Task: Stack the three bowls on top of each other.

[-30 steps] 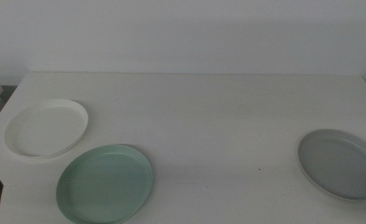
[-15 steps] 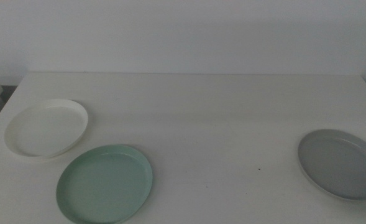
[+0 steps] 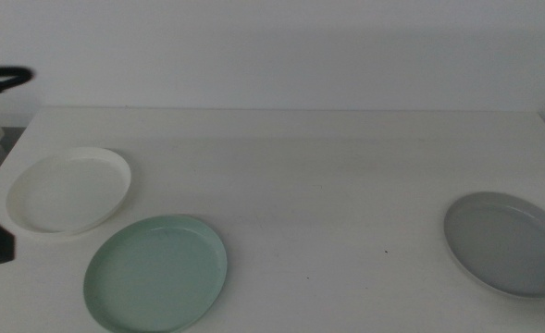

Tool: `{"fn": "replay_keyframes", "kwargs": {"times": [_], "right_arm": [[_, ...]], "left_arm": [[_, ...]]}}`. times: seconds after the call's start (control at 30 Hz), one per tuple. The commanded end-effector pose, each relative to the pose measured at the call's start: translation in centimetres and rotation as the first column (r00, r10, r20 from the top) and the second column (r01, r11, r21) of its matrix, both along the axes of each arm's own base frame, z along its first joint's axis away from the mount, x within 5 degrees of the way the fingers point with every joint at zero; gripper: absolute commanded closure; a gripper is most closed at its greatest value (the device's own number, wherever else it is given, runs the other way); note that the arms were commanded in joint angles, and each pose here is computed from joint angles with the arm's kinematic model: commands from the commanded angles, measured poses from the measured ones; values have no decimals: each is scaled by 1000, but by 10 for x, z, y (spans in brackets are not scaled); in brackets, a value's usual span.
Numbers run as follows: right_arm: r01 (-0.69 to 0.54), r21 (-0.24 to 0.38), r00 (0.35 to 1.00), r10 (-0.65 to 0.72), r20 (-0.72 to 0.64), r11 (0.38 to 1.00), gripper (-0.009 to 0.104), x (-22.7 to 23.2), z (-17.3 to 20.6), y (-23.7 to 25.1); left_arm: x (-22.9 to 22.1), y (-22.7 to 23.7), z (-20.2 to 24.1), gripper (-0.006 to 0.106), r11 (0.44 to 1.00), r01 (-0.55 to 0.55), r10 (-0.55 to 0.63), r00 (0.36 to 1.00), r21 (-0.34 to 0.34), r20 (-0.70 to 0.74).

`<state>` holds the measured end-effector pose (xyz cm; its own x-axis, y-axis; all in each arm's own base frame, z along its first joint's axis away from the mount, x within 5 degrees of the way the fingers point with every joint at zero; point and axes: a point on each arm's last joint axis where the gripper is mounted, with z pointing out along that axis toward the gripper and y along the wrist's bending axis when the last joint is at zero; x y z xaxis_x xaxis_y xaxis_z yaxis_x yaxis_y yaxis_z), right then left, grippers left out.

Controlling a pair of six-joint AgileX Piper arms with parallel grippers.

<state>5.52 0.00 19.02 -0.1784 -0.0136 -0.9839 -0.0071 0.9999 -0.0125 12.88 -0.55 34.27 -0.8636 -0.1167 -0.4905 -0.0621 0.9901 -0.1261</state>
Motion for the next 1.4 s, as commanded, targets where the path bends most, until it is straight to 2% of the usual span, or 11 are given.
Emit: {"fn": "replay_keyframes", "kwargs": {"times": [0.0,0.23,0.67,0.77,0.9,1.13,1.37], "right_arm": [[2,-12,1000,-2,11,1000,17,0,0,0],[2,-12,1000,-2,11,1000,17,0,0,0],[2,-12,1000,-2,11,1000,17,0,0,0],[2,-12,1000,-2,11,1000,17,0,0,0],[2,-12,1000,-2,11,1000,17,0,0,0],[2,-12,1000,-2,11,1000,17,0,0,0],[2,-12,1000,-2,11,1000,17,0,0,0]], "left_arm": [[17,0,-4,7,1000,-9,8,998,-5,-66],[58,0,-33,7,1000,-9,5,971,-17,-238],[126,-15,-99,7,995,98,-88,947,15,-309],[133,-16,-121,7,996,90,-81,938,10,-336],[136,-17,-143,7,999,49,-50,954,-13,-295],[147,-18,-162,7,999,32,-35,960,-14,-277],[154,-19,-193,7,999,18,-26,935,-27,-354]]}}
